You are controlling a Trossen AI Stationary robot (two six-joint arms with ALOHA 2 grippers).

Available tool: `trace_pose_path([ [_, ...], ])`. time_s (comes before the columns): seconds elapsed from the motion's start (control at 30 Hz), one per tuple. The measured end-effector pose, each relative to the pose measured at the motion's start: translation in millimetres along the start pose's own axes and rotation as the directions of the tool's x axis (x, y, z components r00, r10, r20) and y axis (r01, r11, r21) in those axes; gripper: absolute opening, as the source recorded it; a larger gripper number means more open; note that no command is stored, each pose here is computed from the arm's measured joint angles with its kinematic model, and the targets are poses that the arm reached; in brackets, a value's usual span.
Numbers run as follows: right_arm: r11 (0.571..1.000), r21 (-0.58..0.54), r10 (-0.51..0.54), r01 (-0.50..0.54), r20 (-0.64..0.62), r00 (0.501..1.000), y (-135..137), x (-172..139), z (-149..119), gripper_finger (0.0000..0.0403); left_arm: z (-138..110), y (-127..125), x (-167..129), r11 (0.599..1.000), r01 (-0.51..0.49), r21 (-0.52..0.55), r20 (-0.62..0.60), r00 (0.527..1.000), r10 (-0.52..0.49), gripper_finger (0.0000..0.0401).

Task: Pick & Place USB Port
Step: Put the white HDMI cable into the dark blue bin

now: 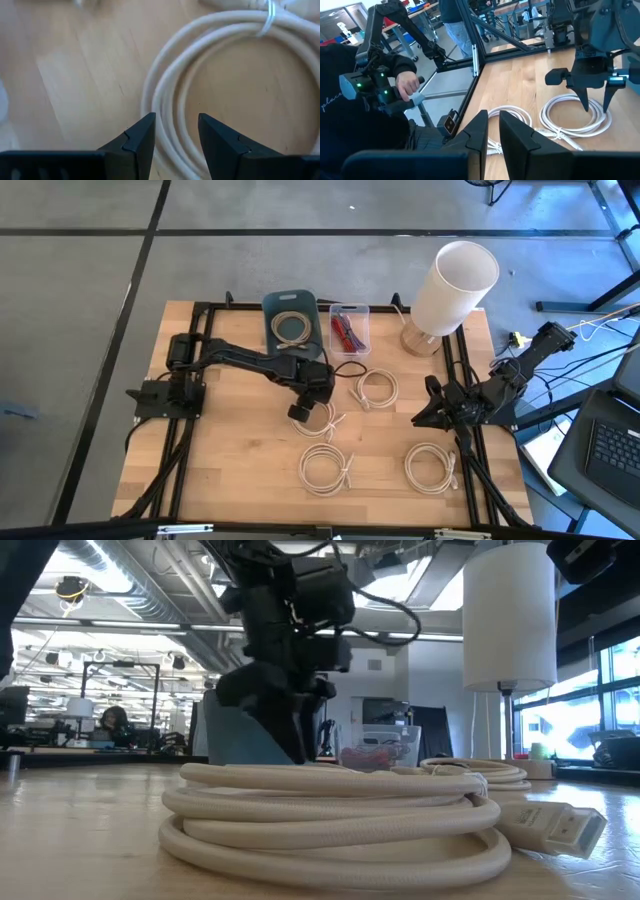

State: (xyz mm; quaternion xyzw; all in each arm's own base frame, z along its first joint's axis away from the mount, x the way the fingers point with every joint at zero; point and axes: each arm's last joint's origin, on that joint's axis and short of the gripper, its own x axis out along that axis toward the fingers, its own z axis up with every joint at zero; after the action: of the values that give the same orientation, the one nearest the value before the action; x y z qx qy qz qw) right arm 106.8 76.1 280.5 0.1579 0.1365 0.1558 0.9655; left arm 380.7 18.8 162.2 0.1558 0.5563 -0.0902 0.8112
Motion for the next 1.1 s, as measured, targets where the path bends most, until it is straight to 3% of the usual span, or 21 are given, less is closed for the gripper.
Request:
trace_pose_path([
  [0.43,1.000,-0.005,-0.006,0.006,-0.014,1.000,-1,0,-1,0.0051,-1,-1,23,1.000,-0.019,0.004,-0.038,0.999,0.019,0.0129],
  [0.6,1.000,-0.005,-0.006,0.006,-0.014,1.000,-1,0,-1,0.0051,4,-10,16,0.993,-0.073,0.092,-0.050,0.996,0.077,0.0039],
  [0.87,1.000,-0.006,-0.007,0.007,-0.015,1.000,-1,0,-1,0.0051,31,-14,-22,0.975,-0.151,0.161,0.007,0.988,0.152,0.0026],
  [1.1,1.000,-0.006,-0.007,0.007,-0.016,1.000,-1,0,-1,0.0051,54,-12,-88,0.943,-0.254,0.213,0.122,0.965,0.232,0.0026],
])
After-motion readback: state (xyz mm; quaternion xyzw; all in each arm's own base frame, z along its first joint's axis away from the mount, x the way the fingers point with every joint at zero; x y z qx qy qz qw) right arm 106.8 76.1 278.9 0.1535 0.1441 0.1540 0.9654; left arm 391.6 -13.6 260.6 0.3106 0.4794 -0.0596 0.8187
